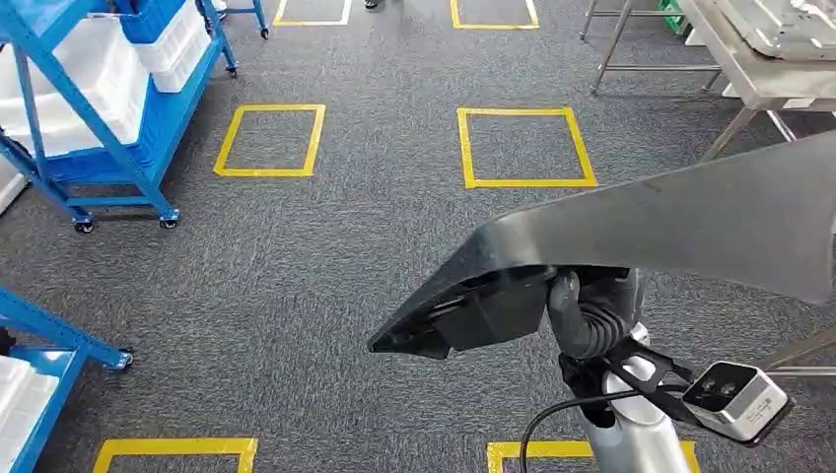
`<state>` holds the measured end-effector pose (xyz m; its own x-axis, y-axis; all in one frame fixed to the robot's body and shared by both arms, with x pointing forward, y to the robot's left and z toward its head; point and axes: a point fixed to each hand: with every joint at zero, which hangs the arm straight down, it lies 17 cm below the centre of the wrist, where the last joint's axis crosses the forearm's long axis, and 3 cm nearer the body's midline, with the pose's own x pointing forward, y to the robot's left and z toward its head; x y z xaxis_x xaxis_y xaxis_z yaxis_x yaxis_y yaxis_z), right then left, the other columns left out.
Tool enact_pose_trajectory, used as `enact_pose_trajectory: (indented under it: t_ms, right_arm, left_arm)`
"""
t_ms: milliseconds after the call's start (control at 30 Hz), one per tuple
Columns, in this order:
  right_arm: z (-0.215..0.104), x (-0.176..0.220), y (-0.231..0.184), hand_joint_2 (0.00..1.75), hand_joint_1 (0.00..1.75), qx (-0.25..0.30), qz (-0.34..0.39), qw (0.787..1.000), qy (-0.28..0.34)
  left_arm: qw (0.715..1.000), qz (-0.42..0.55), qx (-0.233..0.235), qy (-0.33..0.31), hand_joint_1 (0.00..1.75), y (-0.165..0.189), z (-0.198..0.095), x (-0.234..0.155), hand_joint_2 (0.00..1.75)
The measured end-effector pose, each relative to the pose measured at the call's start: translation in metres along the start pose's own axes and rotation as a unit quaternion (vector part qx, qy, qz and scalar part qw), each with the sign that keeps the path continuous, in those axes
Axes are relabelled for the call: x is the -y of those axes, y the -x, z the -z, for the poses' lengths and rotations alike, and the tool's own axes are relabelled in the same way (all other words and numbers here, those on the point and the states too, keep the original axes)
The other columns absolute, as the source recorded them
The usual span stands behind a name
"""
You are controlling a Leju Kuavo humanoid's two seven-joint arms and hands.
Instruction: Take the parts from the cabinet and place them on the table.
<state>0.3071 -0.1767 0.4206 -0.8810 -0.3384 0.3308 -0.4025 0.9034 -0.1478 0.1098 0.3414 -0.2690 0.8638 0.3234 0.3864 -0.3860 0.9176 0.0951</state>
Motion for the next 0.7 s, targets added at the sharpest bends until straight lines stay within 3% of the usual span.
enact_pose_trajectory:
  t_ms: [700]
  right_arm:
    - [0.013,-0.002,0.001,1.75,1.75,0.009,0.01,1.0,0.002]
  left_arm:
    - [1.0,-0.012,0.005,-0.005,0.0,0.001,-0.001,0.0,1.75]
